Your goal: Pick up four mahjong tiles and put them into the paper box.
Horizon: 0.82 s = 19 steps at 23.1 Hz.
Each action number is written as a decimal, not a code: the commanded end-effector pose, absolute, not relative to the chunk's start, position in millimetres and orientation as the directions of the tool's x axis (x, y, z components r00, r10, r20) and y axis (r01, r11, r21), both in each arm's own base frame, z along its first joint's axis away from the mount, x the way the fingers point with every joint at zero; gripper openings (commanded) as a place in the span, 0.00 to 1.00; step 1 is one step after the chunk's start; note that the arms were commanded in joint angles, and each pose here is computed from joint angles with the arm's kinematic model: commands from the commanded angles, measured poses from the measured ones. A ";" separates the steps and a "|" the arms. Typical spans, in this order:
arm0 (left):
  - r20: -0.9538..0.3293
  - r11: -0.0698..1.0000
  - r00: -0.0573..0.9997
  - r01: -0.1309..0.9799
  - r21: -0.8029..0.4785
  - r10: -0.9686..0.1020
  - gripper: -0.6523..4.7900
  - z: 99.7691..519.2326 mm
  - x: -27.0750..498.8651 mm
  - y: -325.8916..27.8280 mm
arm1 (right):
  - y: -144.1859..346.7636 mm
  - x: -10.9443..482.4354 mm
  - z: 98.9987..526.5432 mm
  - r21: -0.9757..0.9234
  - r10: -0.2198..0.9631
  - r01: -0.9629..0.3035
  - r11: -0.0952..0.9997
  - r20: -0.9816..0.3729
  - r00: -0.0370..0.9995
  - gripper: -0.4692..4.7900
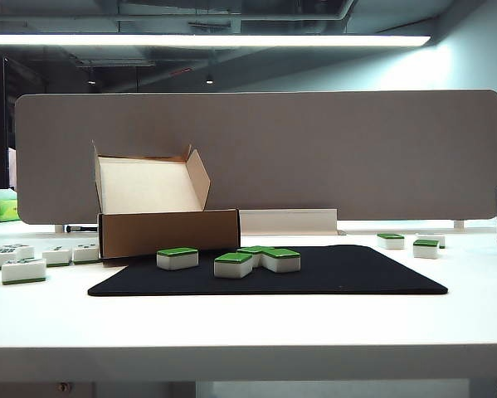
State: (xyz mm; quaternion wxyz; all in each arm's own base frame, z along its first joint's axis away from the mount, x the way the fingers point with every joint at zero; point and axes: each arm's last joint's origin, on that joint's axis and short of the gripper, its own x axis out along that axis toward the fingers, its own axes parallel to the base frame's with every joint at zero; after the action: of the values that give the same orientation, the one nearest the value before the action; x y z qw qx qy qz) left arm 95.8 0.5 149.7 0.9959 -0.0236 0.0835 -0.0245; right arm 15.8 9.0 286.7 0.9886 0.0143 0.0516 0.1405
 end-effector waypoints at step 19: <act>-0.088 0.982 0.979 0.179 -0.063 -0.184 0.11 174.8 91.2 -3.4 | 21.4 -49.6 317.6 0.162 0.552 -0.531 0.832 -0.138 0.822 0.09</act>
State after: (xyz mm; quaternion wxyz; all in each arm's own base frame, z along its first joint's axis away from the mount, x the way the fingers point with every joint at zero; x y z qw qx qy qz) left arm 92.5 -2.1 166.9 0.9952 -0.0272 0.0632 -0.0689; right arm -46.6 21.1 317.8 0.9529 0.0603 0.0969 0.2811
